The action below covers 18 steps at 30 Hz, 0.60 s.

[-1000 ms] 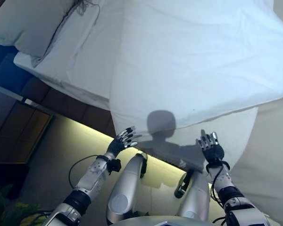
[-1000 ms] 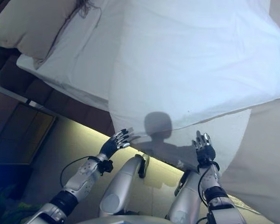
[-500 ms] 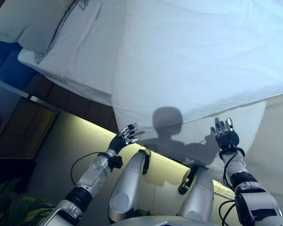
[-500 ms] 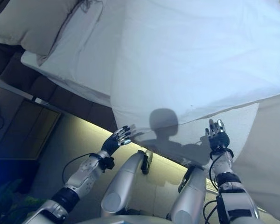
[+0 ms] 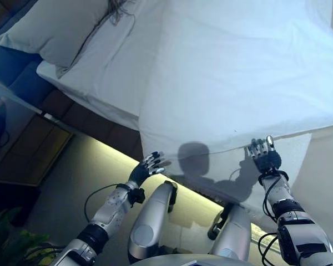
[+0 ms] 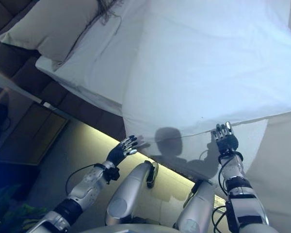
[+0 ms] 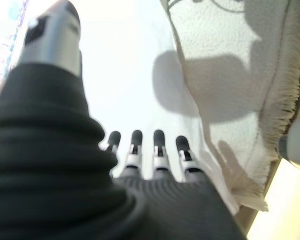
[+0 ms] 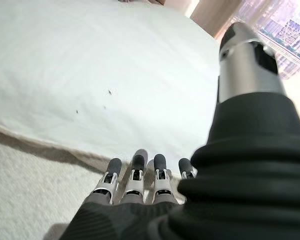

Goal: Make the bed neatly

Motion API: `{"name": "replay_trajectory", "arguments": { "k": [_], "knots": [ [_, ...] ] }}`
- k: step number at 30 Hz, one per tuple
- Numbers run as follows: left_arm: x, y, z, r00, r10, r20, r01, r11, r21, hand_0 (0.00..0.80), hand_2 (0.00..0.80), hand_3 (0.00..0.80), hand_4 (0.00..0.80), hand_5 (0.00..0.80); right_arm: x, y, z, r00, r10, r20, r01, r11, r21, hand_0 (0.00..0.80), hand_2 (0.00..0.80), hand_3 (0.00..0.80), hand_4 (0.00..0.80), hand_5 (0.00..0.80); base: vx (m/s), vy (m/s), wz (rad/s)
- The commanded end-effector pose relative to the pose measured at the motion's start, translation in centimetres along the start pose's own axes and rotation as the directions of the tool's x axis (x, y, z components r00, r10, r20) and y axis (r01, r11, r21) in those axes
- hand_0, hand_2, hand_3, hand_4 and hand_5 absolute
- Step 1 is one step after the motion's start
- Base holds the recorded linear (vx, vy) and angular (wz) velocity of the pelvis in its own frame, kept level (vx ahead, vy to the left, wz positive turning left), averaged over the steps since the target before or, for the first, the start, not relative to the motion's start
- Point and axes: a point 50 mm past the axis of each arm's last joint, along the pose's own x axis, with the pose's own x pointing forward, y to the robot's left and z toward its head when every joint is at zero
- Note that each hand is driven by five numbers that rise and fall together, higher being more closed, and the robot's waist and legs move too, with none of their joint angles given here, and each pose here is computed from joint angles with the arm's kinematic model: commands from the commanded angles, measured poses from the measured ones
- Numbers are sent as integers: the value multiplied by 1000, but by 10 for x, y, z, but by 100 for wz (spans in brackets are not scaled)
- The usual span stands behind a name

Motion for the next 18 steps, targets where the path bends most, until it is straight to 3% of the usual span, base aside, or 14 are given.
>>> {"name": "replay_trajectory", "arguments": {
  "k": [1,18],
  "knots": [
    [-4,6,11,999,4,46,-4,1000,10,0,0,0,0,0,2,-1,6,999,-17,34,14,996,91,0,0,0,0,0,0,-6,6],
    [3,-4,29,993,-44,110,45,999,0,0,0,0,0,0,8,-4,35,996,-40,82,23,981,195,0,0,0,0,0,-48,30,1]
  ]
}}
